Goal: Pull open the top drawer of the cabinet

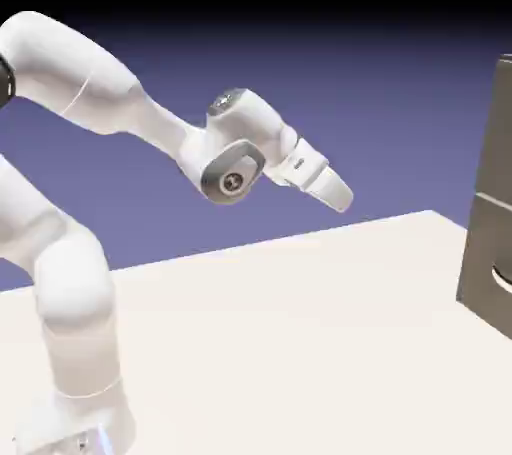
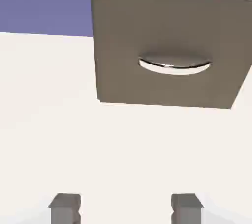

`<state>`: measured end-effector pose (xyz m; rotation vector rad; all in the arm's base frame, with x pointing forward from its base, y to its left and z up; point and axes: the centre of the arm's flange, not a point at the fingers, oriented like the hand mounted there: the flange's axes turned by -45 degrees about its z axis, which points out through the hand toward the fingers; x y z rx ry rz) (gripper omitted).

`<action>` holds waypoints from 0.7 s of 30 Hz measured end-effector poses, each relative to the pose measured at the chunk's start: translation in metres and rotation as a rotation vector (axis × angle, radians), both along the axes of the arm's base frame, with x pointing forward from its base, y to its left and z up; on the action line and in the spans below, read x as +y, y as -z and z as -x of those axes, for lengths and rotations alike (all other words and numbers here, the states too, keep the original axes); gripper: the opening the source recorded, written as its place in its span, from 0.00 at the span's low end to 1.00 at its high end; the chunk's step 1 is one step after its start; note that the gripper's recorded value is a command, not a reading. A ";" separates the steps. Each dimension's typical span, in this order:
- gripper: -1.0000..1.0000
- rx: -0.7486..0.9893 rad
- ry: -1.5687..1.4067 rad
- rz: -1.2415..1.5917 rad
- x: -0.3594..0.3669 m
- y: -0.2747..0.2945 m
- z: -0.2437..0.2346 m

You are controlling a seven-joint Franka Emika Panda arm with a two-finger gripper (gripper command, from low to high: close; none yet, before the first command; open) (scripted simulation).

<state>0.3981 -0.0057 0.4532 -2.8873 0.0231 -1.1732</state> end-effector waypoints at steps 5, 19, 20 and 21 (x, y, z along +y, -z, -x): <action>0.50 0.106 0.206 -0.229 -0.044 0.029 -0.033; 0.50 0.280 0.837 -0.697 -0.165 0.132 -0.082; 0.50 0.280 0.879 -0.721 -0.172 0.139 -0.084; 0.50 0.278 0.922 -0.745 -0.179 0.145 -0.086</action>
